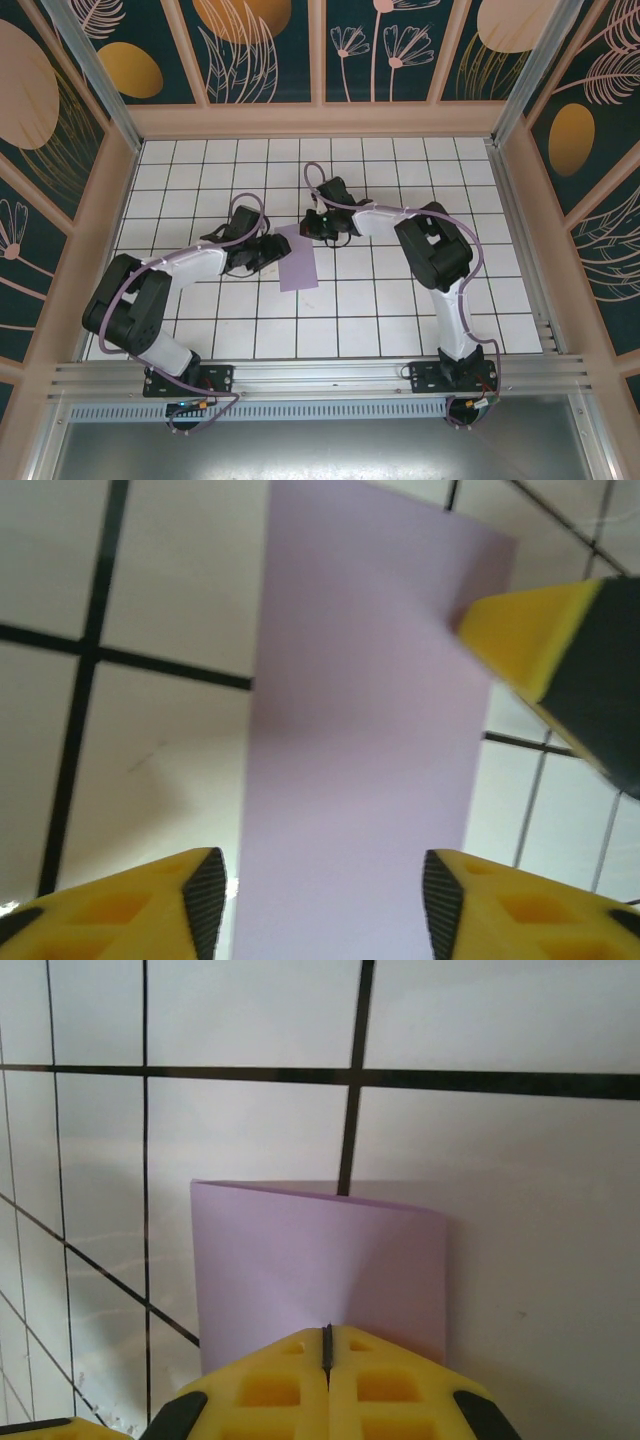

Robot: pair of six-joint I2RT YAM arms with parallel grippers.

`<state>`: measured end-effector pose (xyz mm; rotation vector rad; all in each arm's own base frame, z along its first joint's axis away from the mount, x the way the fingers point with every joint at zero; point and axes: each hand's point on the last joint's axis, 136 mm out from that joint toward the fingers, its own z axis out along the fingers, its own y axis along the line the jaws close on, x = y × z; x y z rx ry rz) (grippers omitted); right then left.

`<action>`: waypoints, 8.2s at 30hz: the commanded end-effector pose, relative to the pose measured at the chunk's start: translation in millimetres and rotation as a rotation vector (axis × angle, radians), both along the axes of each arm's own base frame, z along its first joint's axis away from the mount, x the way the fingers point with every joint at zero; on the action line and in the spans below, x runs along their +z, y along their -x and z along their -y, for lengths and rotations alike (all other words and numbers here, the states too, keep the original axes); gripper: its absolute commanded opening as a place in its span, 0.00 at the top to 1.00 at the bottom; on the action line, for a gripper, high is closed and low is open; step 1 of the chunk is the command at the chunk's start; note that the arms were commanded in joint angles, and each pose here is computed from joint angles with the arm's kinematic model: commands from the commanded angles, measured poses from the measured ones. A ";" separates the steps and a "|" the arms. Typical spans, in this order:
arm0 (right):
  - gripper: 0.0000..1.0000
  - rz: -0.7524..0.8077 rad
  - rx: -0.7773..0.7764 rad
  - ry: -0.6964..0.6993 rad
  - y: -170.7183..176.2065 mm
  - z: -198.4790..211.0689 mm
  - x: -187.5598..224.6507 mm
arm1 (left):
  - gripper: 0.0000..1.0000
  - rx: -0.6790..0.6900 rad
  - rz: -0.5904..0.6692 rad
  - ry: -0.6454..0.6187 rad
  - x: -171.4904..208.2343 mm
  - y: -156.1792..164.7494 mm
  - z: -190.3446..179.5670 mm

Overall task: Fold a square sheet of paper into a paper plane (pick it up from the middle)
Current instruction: Fold the square sheet of paper in half at the center of the table, then fold the triangle a second time at the center of the table.

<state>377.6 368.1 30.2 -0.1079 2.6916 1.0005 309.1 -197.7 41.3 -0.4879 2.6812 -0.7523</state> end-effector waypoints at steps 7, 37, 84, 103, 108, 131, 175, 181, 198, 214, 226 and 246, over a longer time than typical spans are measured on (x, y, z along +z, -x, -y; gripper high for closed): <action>1.00 -0.075 -0.120 0.119 2.1 34.9 -30.1 | 0.25 0.033 -0.057 0.008 6.3 19.1 -7.8; 1.00 -0.146 -0.162 0.137 10.0 46.0 -49.7 | 0.34 -0.068 -0.134 0.200 -9.9 53.0 22.8; 1.00 -0.142 -0.100 0.039 9.5 34.1 -27.2 | 0.51 -0.163 0.241 0.358 21.5 7.8 26.1; 0.99 0.048 -0.033 -0.038 16.2 59.4 60.0 | 0.88 -0.199 0.171 0.349 0.9 -7.8 39.6; 0.98 0.035 -0.030 -0.076 37.4 66.5 61.9 | 0.89 -0.176 0.174 0.338 1.7 -13.4 39.0; 1.00 -0.121 0.139 -0.162 56.2 22.0 19.6 | 0.73 -0.133 0.107 0.327 -9.6 -13.1 39.9; 0.78 -0.085 0.023 -0.199 47.7 45.2 42.9 | 0.48 -0.154 0.135 0.506 33.3 0.0 65.5; 0.70 -0.017 0.042 -0.249 53.0 58.5 57.5 | 0.57 -0.147 0.115 0.492 24.0 0.4 64.6; 0.67 -0.029 0.176 -0.255 74.4 28.0 50.4 | 0.65 -0.133 0.097 0.473 14.6 0.2 62.4; 0.87 -0.060 0.193 -0.226 69.4 20.4 35.7 | 0.68 -0.135 0.107 0.479 18.6 -0.7 62.8; 1.00 -0.040 0.186 -0.154 58.7 26.5 23.5 | 0.70 -0.147 0.127 0.491 27.2 -1.8 64.6; 1.00 -0.022 0.184 -0.106 40.5 38.7 7.9 | 0.78 -0.175 0.104 0.492 18.0 -9.3 81.0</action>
